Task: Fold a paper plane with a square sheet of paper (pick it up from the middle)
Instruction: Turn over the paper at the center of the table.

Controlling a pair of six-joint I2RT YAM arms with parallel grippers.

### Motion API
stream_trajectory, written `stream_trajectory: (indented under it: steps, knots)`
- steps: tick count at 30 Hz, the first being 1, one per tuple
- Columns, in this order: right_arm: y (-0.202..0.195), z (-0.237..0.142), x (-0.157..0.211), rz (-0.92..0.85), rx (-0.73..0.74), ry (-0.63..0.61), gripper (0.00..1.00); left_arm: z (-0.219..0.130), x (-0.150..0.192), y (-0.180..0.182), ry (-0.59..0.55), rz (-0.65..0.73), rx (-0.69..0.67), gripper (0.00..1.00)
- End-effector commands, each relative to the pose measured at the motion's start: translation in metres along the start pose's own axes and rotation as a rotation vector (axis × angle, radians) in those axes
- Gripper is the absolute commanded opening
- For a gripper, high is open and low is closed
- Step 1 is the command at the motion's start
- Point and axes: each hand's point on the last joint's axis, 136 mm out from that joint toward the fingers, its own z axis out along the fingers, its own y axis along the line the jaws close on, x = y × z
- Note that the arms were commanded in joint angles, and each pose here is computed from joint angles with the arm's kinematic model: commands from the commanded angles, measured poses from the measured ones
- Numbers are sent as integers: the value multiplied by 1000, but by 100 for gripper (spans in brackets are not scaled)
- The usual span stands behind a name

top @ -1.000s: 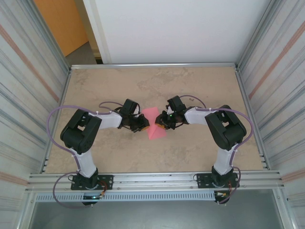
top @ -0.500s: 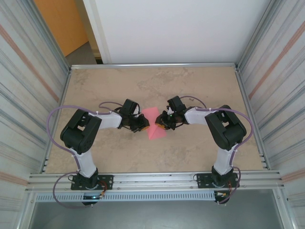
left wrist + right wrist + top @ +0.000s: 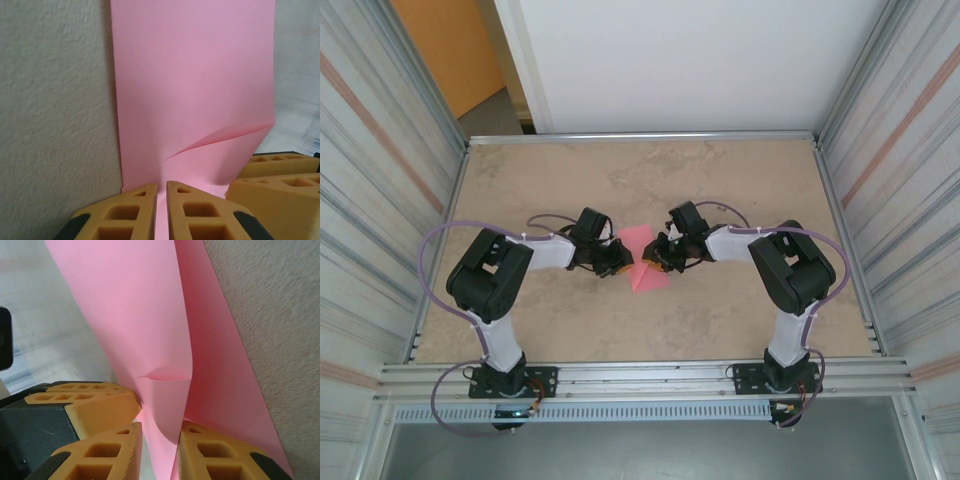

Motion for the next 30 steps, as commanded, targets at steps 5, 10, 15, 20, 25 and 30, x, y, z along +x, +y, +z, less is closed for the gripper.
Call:
stream_trajectory:
  steps: [5, 10, 15, 20, 25, 30]
  knots:
    - [-4, 6, 5, -1, -4, 26, 20, -1, 7, 20, 22, -50, -57, 16]
    - [-4, 7, 3, -23, -2, 19, 12, -11, -1, 3, 3, -33, -7, 16]
    - [12, -9, -11, -86, -38, -48, 3, -41, -17, -22, -66, 0, 69, 20]
    - [53, -51, -30, -188, -173, -158, 1, -85, -31, -45, -163, 53, 158, 31]
    - [101, -107, -43, -261, -359, -250, 1, -131, -36, -79, -251, 119, 281, 53]
    - [145, -156, -46, -287, -557, -289, 2, -163, -34, -120, -282, 156, 437, 80]
